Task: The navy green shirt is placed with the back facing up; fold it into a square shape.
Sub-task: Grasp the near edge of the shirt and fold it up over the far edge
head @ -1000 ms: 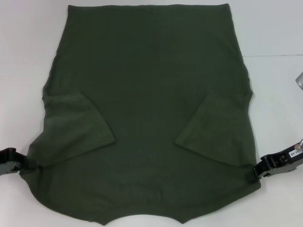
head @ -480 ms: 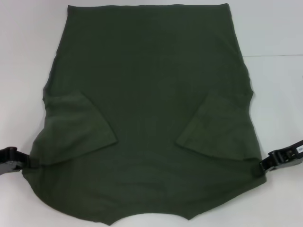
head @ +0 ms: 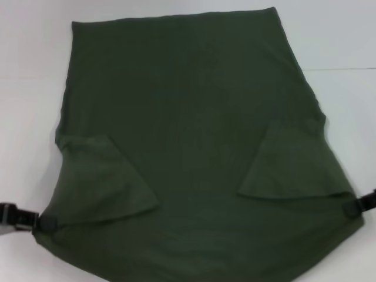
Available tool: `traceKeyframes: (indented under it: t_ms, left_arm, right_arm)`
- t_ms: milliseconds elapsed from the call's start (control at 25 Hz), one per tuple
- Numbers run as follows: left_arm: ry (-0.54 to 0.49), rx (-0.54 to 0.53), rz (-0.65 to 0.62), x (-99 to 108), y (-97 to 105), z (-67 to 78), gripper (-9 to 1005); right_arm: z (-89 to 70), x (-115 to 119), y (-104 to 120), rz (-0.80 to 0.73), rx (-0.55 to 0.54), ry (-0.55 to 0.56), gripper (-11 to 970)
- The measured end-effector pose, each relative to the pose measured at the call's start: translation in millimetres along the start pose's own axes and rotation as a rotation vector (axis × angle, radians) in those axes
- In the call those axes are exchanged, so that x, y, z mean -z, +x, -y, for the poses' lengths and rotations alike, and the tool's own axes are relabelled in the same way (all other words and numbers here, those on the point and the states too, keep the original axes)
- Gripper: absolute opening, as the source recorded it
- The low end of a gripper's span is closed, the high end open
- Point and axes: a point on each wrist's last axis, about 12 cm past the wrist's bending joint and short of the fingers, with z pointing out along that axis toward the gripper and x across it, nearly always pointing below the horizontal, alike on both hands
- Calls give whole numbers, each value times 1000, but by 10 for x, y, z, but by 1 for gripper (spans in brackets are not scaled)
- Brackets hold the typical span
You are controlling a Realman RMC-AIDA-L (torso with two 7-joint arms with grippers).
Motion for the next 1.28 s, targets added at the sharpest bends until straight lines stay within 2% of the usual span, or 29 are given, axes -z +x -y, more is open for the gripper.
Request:
traceKeyframes:
  t_ms: [320,400,520,640,680,720,920,1160,1240,1280]
  left_arm:
    - [99,-34,-133,93,220,95,5]
    - [104,-33,-148,103,230,103,5]
    - [109,-39,-128,123,148,136,5]
    - [123,-34,-47,169,-25,194,5]
    - [126,-27,-13,190,-82,208,5]
    - [126,-15,34,217,-156,221,5]
    - [104,37,267,294,-426,188,4]
    - [99,16,488,177,-687,151,4]
    - [92,13,513,144,-722,142,4]
    - [71,2,558,45,-803,126,4]
  right_arm:
    - [-47,232,346,-12,99,-126,59]
    - [-70,240,379,-21,122,-153,60]
    - [-70,263,302,21,139,-144,62]
    - [-56,303,141,106,146,-113,64]
    - [-51,328,17,159,143,-92,64]
    - [-51,328,17,159,143,-92,65]
    - [-11,357,-298,308,88,-13,68]
    - [13,346,-617,504,64,54,72]
    - [30,338,-699,562,60,81,73]
    - [34,327,-735,582,61,93,74]
